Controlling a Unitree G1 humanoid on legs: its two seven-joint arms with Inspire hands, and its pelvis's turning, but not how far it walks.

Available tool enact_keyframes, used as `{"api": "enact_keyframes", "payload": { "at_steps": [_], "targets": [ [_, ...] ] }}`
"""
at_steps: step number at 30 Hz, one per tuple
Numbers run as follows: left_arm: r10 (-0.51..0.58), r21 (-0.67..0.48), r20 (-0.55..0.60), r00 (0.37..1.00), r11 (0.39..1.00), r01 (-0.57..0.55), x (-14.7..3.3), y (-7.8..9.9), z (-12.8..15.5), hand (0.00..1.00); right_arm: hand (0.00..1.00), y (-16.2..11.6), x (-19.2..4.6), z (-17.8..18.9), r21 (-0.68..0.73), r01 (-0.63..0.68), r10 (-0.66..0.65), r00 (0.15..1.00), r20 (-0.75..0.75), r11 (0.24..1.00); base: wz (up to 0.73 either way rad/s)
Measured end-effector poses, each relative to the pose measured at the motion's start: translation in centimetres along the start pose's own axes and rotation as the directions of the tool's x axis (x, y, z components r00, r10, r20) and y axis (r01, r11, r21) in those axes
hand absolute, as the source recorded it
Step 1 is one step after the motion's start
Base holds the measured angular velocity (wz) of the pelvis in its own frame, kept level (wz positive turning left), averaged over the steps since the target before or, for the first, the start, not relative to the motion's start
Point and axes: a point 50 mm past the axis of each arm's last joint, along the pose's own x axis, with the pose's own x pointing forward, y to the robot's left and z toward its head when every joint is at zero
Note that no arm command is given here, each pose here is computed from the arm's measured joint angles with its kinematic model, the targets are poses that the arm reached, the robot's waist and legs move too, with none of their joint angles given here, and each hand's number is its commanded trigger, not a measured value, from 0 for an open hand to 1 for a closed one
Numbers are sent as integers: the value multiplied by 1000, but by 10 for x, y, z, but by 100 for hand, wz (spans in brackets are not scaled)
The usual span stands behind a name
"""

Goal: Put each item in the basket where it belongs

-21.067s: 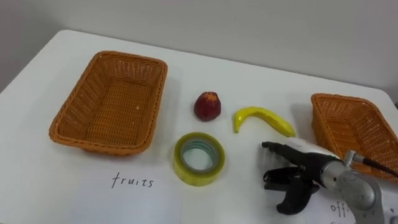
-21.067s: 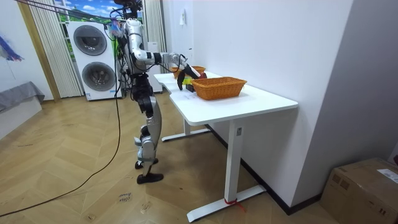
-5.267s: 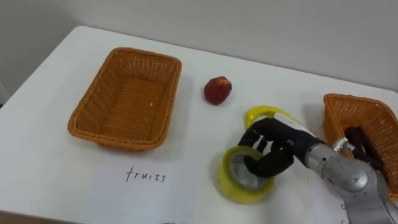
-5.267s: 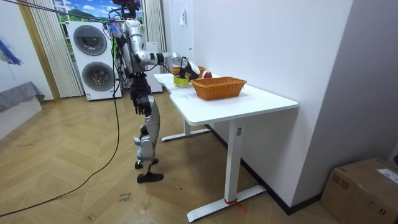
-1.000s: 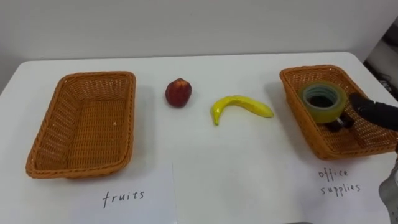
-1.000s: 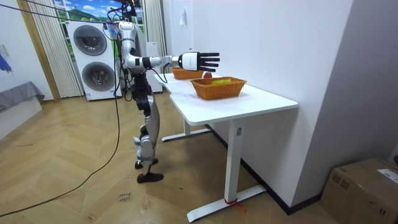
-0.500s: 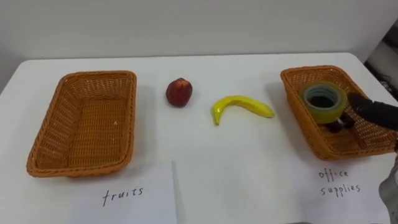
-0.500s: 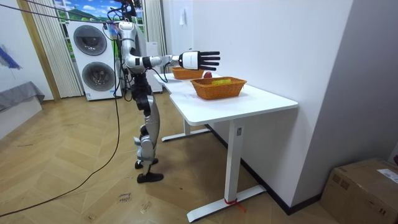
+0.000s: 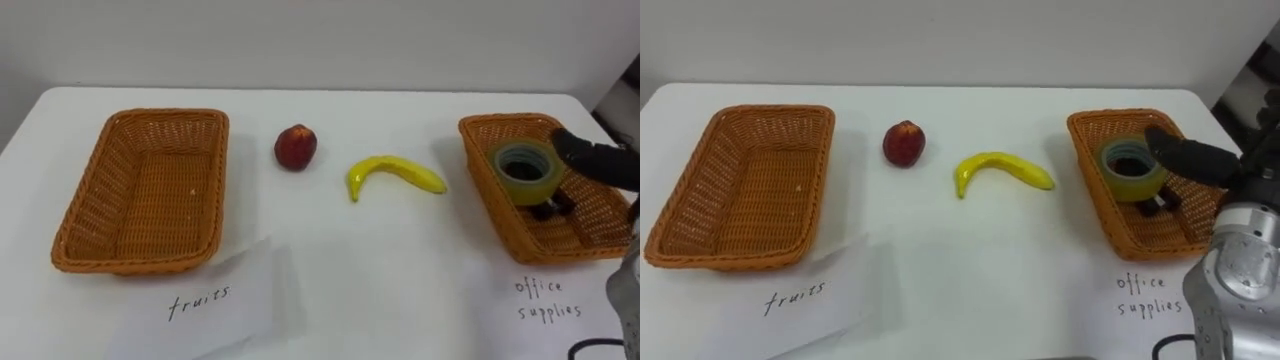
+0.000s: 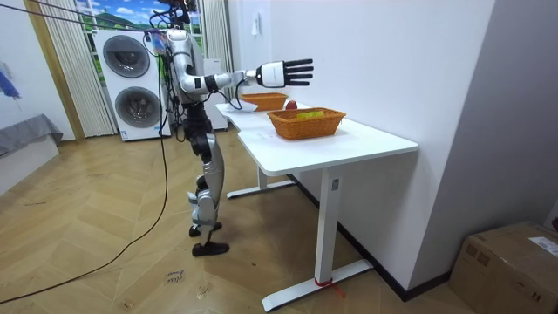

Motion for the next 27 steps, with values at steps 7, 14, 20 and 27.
{"api": "enact_keyframes", "payload": {
  "at_steps": [7, 14, 20, 27],
  "targets": [
    [21, -36, 27, 999, 999, -20, -1, 9, 2, 0, 0, 9, 10, 21, 14, -4, 3, 997, 80, 1000, 6],
    [34, -57, 16, 999, 998, -33, -2, 16, -3, 0, 0, 26, 7, 21, -56, -106, 111, 989, 93, 993, 7],
    [29, -78, -3, 1000, 997, -29, -1, 20, -9, 0, 0, 30, 7, 22, -87, -167, 176, 980, 98, 982, 3],
    [52, -78, -19, 998, 996, -53, -1, 35, -13, 0, 0, 38, 11, 33, -216, -222, 257, 954, 152, 951, 0]
  ]
}}
